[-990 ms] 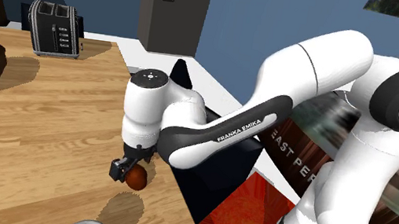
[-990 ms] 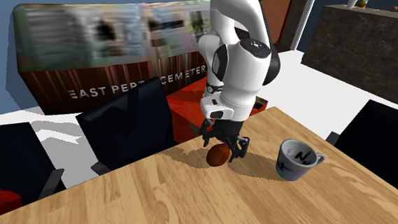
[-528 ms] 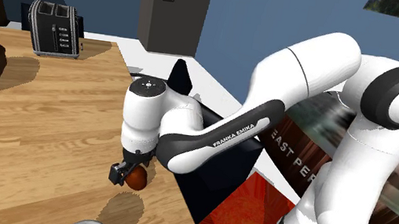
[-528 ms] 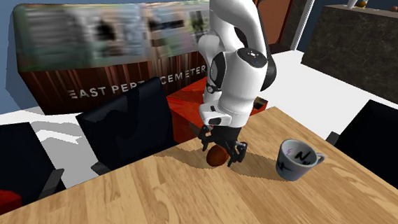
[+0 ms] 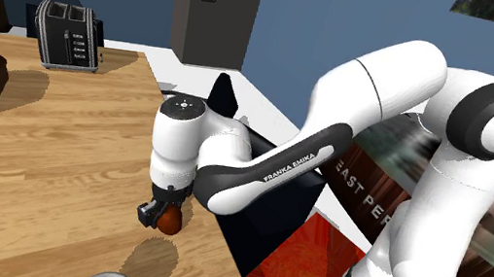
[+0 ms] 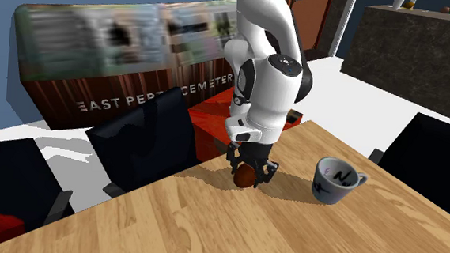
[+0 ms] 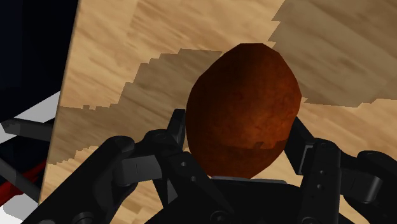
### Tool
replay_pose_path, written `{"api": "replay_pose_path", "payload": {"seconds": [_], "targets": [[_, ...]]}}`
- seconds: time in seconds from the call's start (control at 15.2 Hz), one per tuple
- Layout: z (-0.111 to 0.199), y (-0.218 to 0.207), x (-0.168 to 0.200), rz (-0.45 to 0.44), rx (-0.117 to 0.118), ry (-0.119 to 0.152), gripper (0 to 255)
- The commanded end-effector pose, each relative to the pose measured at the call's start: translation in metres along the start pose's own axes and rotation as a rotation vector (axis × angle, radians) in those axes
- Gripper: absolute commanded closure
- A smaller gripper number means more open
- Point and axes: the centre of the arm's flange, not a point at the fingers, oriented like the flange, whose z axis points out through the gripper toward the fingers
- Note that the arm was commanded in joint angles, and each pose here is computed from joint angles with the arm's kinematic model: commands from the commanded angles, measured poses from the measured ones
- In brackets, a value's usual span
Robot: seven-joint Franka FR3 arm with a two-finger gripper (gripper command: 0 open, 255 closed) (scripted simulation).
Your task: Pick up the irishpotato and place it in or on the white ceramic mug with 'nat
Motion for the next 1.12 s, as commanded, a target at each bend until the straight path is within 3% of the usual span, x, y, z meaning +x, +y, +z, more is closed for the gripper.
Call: {"api": "replay_pose_path", "payload": {"seconds": [0.0,0.26,1.06], "targets": [[0.000,0.000,0.000,0.000,0.000,0.000,255],[0.000,0.000,0.000,0.000,0.000,0.000,255],[-0.063,0.006,0.006,0.000,0.000,0.000,255]]}}
